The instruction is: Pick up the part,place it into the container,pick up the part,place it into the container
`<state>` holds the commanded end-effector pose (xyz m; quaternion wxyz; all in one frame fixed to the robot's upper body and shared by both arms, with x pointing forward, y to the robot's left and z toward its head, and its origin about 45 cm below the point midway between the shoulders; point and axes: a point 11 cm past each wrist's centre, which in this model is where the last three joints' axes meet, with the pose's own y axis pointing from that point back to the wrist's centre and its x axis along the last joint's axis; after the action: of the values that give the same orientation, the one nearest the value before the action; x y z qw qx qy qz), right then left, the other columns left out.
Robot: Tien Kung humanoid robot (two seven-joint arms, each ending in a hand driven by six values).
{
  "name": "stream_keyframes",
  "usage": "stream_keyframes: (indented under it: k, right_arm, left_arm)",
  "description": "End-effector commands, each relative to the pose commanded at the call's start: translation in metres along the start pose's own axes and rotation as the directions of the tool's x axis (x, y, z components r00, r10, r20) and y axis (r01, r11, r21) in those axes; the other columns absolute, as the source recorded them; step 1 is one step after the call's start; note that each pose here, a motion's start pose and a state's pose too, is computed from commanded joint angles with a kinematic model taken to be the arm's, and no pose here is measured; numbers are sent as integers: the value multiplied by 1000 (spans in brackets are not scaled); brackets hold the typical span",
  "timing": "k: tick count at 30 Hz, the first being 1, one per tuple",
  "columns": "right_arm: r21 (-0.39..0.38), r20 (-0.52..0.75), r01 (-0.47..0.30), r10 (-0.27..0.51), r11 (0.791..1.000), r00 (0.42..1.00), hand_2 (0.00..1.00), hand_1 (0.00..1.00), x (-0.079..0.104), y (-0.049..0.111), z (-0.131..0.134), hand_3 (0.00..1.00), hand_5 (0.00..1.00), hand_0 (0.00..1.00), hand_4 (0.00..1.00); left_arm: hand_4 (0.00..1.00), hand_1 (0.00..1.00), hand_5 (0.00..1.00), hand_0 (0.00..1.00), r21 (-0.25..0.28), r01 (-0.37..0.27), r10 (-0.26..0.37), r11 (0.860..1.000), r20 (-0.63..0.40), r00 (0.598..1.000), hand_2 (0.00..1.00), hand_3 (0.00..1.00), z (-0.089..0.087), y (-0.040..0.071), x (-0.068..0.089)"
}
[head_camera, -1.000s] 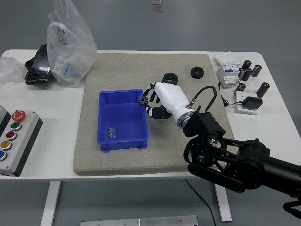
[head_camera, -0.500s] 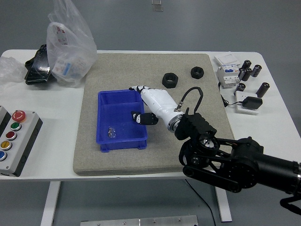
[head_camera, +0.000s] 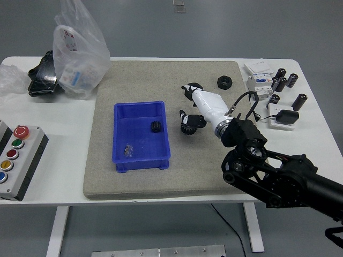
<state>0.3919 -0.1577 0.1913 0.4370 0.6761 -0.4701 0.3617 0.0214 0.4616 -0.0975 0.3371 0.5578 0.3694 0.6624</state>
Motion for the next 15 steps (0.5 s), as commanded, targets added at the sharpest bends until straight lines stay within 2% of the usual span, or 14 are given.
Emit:
stream_keyframes:
  k: [3,4,7,9,10,15]
  right_arm:
    - [-18,-20,53,-53,998,998,886,602,-12,0,4,913,284,261,754]
    - [-20,-25,66,-66,998,997,921,634,-15,0,4,936,336,273,864]
    - [-23,-50,102,-103,994,993,921,634,-22,-1,2,936,336,273,864]
    - [-27,-66,112,-114,993,991,921,634,-23,-2,2,936,336,273,864]
    - [-31,-74,116,-118,993,990,925,639,-24,-3,3,936,385,278,908]
    - [-61,-117,130,-137,990,984,925,639,-26,-10,8,936,385,278,908]
  left_arm:
    - [710,638,279,638,-4,1,-1,1000,1,1000,588,624,1,0,0]
    - [710,638,279,638,-5,2,-2,1000,1,1000,588,624,2,0,0]
    - [710,638,279,638,-10,3,-3,1000,2,1000,588,624,4,0,-1]
    - [710,638,279,638,-11,3,-3,1000,3,1000,588,624,4,0,-1]
    - [710,638,279,638,-10,3,-3,1000,3,1000,588,624,4,0,-1]
    - [710,638,279,638,-7,2,-2,1000,5,1000,588,624,3,0,0]
